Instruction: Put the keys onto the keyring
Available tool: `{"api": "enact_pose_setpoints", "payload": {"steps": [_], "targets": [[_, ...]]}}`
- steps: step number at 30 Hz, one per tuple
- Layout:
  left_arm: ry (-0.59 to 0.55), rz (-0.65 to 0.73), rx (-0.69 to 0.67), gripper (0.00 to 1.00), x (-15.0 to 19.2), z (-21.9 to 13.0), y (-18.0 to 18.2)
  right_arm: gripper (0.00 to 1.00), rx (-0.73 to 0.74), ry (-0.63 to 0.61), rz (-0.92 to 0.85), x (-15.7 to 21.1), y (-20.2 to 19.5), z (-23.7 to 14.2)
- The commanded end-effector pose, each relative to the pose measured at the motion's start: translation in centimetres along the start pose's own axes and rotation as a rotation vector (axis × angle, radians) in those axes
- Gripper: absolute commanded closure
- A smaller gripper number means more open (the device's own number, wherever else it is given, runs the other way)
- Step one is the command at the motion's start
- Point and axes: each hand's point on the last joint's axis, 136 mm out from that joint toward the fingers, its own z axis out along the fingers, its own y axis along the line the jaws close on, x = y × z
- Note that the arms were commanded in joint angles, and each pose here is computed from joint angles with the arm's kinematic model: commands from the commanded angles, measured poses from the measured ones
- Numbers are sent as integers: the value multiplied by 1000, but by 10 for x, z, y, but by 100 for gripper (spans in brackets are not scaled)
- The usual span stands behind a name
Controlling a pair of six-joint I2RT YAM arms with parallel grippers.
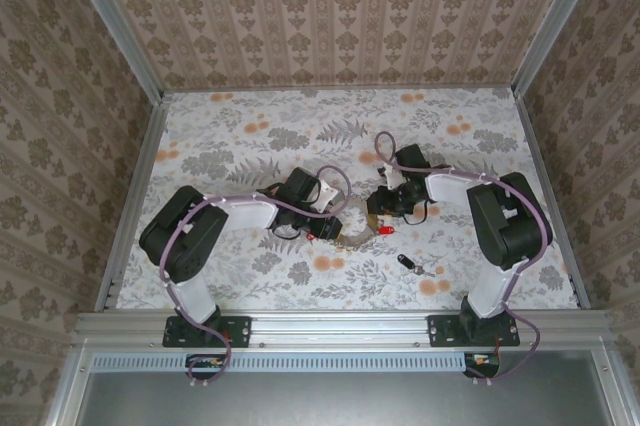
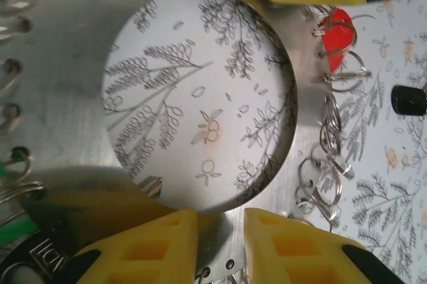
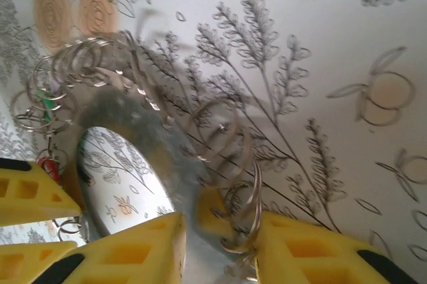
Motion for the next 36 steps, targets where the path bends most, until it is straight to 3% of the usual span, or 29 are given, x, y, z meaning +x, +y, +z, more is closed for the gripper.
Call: {"api": "enact_pose_setpoints", "payload": {"steps": [1,5,9,16,25,31,36], "targets": [[39,-54,-4,75,7,8,3,68,-108,10,-15,3,17,9],[42,-58,-7,76,9,9,6,69,-93,6,-30,3,15,9],[26,-54,-6,77,7,7,5,81,-78,-6,-56,2,13,5],[-168,-38,0,69,-32,-33,-1,100,-116,-66,-144,-5,32,-26],[-419,-79,29,52,-81,-114,3,100,-290,-221,-169,-28,77,-79],[-473,-144,116,48,-97,-145,10,100,-377,-311,-194,-42,106,-116],[-496,-117,229,40,-113,-156,-10,100,-413,-335,-214,-49,120,-133]]}}
